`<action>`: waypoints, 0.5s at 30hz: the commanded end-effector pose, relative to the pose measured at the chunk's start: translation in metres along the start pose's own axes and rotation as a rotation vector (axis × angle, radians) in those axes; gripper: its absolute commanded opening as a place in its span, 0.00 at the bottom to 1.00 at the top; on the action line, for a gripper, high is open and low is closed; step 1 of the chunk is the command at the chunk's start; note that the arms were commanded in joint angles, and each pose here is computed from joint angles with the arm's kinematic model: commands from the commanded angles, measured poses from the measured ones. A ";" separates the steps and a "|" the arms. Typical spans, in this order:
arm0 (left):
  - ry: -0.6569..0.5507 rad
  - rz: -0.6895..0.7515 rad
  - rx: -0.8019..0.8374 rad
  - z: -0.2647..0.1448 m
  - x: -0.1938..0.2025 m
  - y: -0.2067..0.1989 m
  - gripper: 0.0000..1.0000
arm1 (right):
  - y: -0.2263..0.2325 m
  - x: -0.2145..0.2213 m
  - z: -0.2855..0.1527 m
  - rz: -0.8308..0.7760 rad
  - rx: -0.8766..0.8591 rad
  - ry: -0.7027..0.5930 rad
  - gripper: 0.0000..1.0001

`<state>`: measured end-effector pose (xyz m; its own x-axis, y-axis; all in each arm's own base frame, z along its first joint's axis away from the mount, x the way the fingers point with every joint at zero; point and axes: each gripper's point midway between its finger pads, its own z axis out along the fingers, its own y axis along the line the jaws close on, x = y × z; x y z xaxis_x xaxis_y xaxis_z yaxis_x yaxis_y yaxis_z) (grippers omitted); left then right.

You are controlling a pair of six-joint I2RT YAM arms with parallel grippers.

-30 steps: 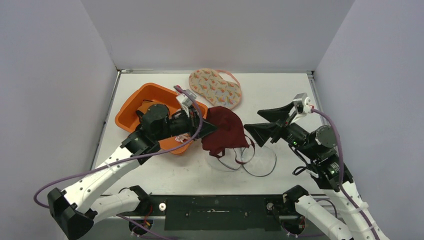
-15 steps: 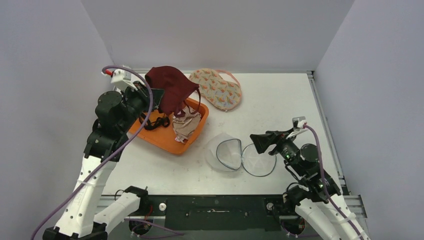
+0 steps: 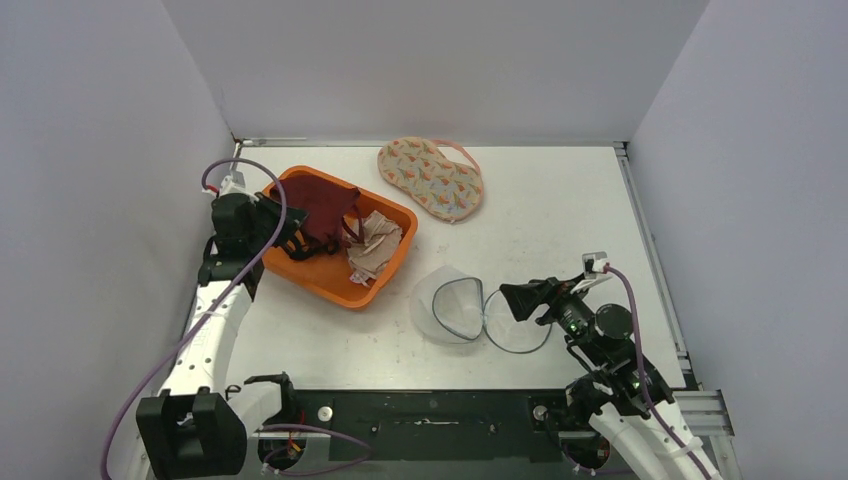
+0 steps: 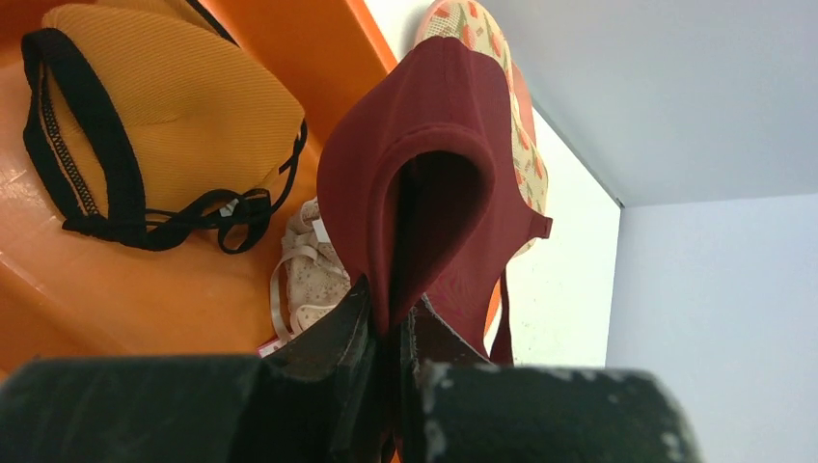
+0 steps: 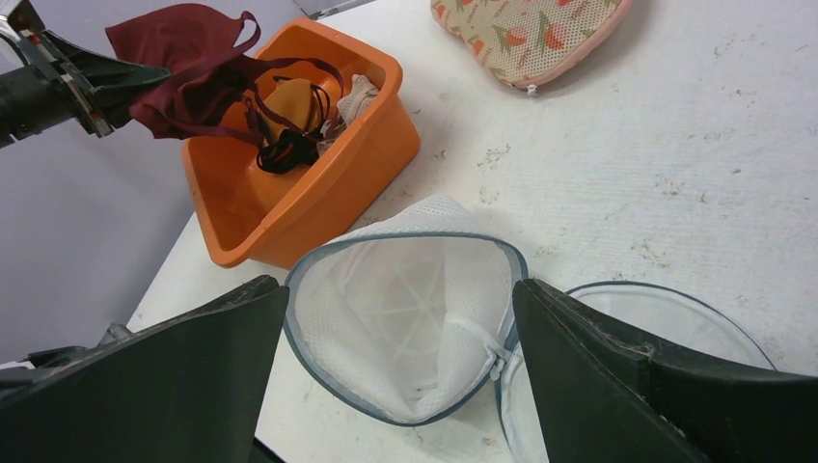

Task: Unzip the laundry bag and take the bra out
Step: Place the bra in the bin.

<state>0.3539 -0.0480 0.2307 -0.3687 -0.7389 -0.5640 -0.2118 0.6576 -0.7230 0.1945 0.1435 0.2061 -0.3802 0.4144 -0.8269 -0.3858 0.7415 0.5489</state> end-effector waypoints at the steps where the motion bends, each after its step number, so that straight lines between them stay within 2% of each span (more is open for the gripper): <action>1: -0.059 -0.031 0.097 0.008 -0.016 -0.013 0.00 | 0.000 0.005 -0.002 0.019 -0.013 -0.004 0.90; 11: 0.030 -0.086 -0.059 0.037 0.023 0.050 0.00 | -0.006 0.017 0.001 0.037 -0.013 0.018 0.91; 15: 0.025 -0.120 -0.146 0.039 0.033 0.077 0.00 | -0.008 0.019 0.002 0.033 -0.003 0.021 0.91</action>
<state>0.3542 -0.0401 0.1408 -0.4222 -0.7877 -0.4486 -0.3635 0.6005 -0.7122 0.1908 0.1453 0.1808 -0.4255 0.4181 -0.8026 -0.3636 0.7331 0.5747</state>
